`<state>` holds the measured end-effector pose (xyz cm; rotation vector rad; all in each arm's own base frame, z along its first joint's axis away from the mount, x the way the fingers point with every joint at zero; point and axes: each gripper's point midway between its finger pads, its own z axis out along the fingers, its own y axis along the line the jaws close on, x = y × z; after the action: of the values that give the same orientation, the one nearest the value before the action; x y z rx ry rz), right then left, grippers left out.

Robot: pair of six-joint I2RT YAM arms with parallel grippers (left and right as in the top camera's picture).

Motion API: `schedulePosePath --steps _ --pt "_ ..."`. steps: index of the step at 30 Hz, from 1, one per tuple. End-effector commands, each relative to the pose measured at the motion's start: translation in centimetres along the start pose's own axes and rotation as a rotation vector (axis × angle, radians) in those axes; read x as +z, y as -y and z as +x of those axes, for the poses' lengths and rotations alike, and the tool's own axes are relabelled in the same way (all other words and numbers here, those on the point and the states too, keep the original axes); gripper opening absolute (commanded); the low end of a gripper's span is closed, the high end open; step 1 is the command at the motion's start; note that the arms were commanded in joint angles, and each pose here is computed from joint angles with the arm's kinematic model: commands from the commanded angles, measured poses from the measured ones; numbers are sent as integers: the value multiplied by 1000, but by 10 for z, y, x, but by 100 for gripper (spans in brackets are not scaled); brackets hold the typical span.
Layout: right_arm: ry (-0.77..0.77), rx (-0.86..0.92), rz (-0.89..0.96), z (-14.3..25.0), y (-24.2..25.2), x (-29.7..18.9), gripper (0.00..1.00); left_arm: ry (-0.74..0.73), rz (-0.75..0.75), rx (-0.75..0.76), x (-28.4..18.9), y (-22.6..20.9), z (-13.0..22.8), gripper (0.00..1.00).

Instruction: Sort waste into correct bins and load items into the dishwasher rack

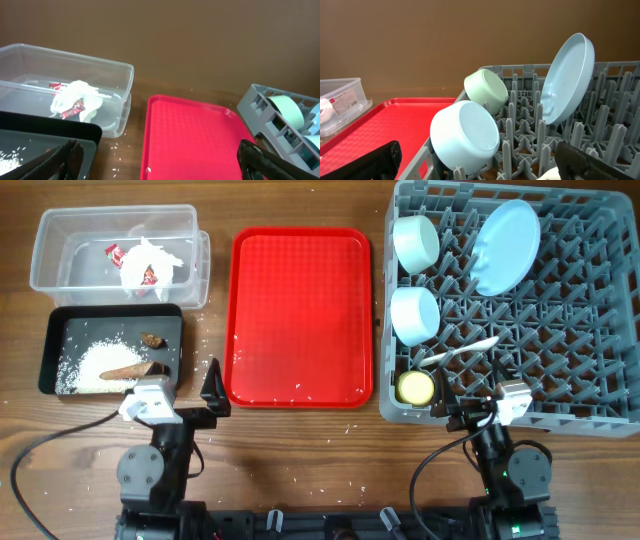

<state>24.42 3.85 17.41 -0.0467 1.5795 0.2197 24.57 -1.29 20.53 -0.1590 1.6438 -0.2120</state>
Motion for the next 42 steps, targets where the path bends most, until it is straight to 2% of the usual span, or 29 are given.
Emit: schedulePosePath --steps 1,6,20,28,31,33,42 --pt "8 -3 -4 -1 -1 0 100 56 3 3 -2 -3 2 100" --pt "8 -3 -4 -1 -1 0 100 115 21 1 -7 -1 -3 100" --pt "8 -3 -4 -1 -1 0 100 107 44 -6 -5 2 4 100" --pt "8 -3 -4 -1 -1 0 100 47 35 -23 3 -5 36 100" --pt "8 -3 -4 -1 -1 0 100 54 36 -22 3 -4 34 100" --pt "8 -3 -4 -1 -1 0 100 -6 32 -21 4 -6 49 100" --pt "8 -3 -4 -1 -1 0 100 -6 41 -22 4 -4 48 100"
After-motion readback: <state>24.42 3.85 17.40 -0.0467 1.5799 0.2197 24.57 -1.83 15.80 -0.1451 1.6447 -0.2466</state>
